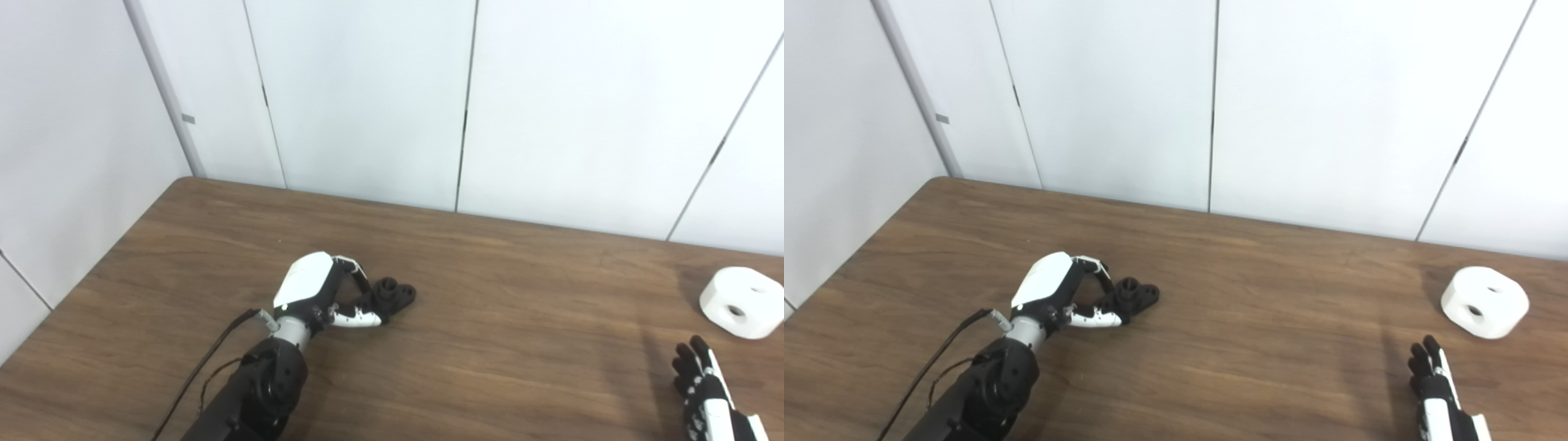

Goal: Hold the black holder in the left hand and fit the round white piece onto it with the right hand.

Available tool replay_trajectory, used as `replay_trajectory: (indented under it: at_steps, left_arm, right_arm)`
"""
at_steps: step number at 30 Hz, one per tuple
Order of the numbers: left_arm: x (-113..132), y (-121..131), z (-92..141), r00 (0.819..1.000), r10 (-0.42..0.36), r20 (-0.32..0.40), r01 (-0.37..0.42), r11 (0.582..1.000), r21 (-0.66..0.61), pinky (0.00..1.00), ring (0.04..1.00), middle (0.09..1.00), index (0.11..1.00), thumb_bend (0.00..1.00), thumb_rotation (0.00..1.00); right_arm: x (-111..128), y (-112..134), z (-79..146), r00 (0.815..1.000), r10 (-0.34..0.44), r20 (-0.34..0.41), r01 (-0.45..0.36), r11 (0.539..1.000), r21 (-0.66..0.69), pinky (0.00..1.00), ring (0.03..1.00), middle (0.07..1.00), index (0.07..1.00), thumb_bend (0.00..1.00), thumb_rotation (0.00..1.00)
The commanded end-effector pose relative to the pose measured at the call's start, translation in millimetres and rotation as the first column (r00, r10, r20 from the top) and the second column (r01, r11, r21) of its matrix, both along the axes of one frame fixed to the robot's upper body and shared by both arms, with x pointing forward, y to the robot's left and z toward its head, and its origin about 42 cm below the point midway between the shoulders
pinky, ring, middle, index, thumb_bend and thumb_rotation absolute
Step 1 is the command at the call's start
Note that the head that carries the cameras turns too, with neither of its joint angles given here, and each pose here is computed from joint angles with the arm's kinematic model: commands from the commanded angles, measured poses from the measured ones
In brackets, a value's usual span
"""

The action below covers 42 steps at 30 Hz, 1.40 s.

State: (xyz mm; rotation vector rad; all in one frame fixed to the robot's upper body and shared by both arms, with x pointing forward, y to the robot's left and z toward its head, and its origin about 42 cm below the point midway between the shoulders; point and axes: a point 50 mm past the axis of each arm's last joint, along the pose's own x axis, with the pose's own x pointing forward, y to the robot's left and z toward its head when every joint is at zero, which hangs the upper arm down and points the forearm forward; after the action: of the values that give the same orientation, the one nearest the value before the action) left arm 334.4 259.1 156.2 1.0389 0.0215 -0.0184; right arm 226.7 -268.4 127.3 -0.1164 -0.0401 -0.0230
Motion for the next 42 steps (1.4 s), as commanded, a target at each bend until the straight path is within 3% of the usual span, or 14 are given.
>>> replay_trajectory:
  at_steps: [1,11,24,42]
  left_arm:
    - [-5.0,-9.4,4.7,0.999,-0.039,0.016,0.039,0.999,-0.005,0.85,0.873,0.775,0.486,0.52,0.04]
    - [-37.3,-38.3,1.8,0.987,-0.155,0.032,0.156,0.988,-0.010,0.92,0.873,0.768,0.486,0.52,0.04]
    - [-77.1,-59.9,-8.2,0.970,-0.240,0.028,0.241,0.971,-0.001,0.91,0.860,0.769,0.486,0.52,0.04]
    - [-101.2,-77.2,-19.3,0.935,-0.354,0.033,0.355,0.935,-0.014,0.91,0.850,0.770,0.486,0.52,0.05]
  right_arm:
    - [0.0,2.9,8.7,0.998,0.002,0.065,-0.002,1.000,-0.001,1.00,0.983,0.977,1.000,0.51,1.00]
    - [1.6,6.7,9.5,0.998,0.015,0.068,-0.014,1.000,-0.006,1.00,0.982,0.973,1.000,0.52,1.00]
    - [-2.7,17.3,16.4,0.998,0.010,0.058,-0.009,1.000,-0.023,1.00,0.985,0.974,1.000,0.57,1.00]
    - [-12.4,19.4,27.6,0.999,-0.010,0.037,0.012,0.999,-0.042,1.00,0.987,0.959,1.000,0.58,1.00]
